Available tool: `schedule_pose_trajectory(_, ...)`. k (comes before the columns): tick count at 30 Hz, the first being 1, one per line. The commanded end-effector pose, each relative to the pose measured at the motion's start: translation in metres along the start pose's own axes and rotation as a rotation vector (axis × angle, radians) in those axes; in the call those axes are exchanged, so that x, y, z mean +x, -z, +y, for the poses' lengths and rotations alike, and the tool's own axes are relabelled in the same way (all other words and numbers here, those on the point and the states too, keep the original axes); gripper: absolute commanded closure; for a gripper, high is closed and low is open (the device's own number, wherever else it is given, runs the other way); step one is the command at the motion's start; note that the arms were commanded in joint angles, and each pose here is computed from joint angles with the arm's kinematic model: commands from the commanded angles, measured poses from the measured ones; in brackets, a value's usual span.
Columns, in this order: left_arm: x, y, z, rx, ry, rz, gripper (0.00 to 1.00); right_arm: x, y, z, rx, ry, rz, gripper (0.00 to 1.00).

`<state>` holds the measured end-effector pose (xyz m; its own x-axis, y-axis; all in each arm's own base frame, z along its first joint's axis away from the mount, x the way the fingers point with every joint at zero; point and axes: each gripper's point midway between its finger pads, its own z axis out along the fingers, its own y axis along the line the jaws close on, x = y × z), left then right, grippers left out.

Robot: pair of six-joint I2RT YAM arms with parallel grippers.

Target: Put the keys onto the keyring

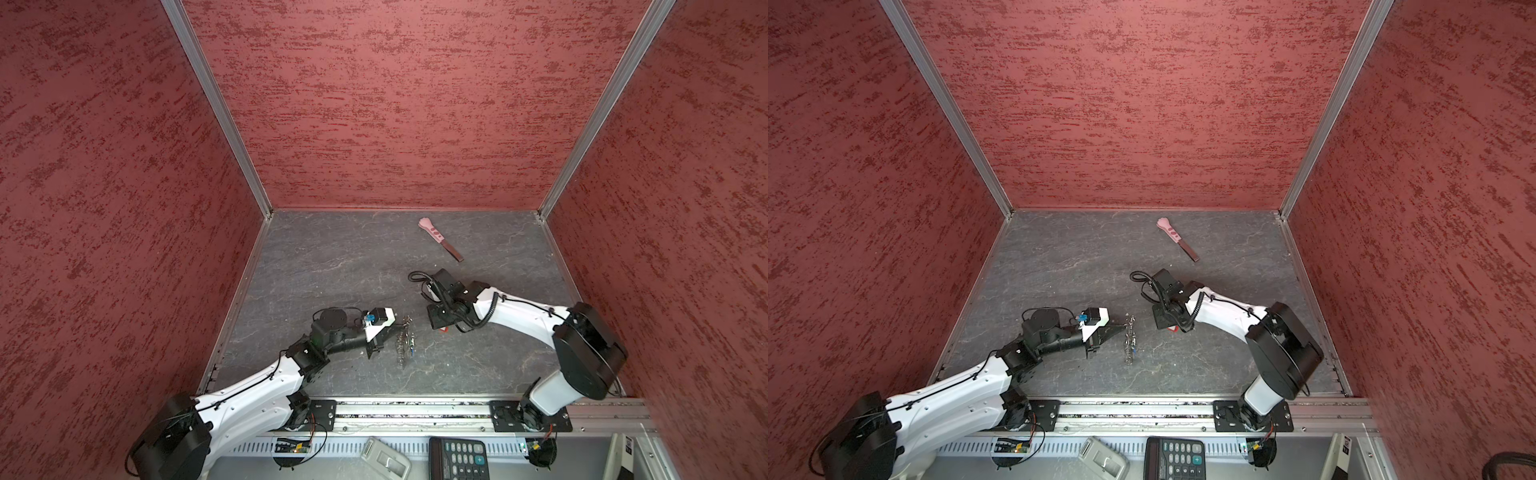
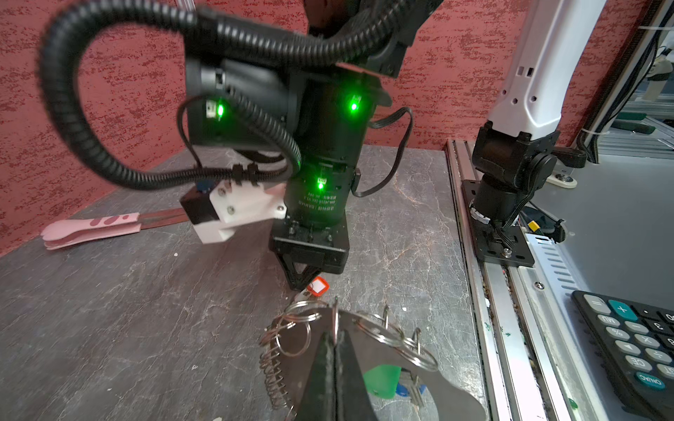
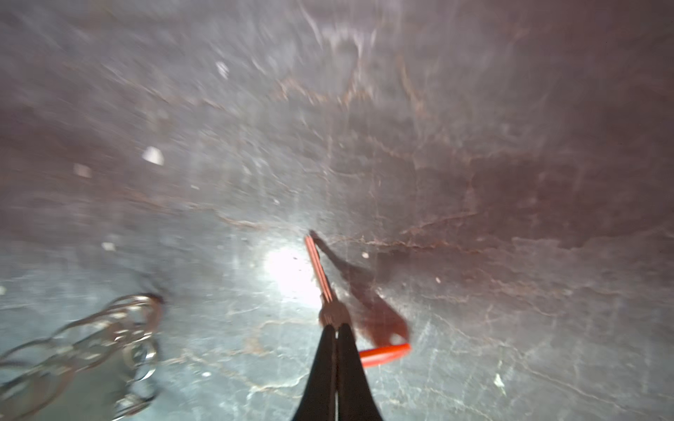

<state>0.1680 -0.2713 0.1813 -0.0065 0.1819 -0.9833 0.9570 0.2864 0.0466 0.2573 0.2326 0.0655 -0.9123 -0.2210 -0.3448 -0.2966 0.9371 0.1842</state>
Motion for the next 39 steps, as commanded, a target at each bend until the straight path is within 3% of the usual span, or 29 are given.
schedule_pose_trajectory(1,-0.009,-0.003,0.001,0.004,-0.009,-0.009,1.00,-0.019,0.018,0.005,-0.033,-0.046,-0.133,1.00)
schedule_pose_trajectory(15,-0.035,-0.015,0.002,-0.014,-0.014,-0.008,1.00,-0.062,0.113,0.043,-0.371,-0.088,-0.575,1.00)
schedule_pose_trajectory(27,-0.033,-0.019,0.002,0.000,-0.042,-0.043,1.00,-0.041,0.156,0.080,-0.716,0.034,-0.726,1.00)
schedule_pose_trajectory(39,-0.029,-0.005,0.002,0.049,-0.010,-0.122,1.00,-0.011,0.174,0.101,-0.882,0.217,-0.852,1.00)
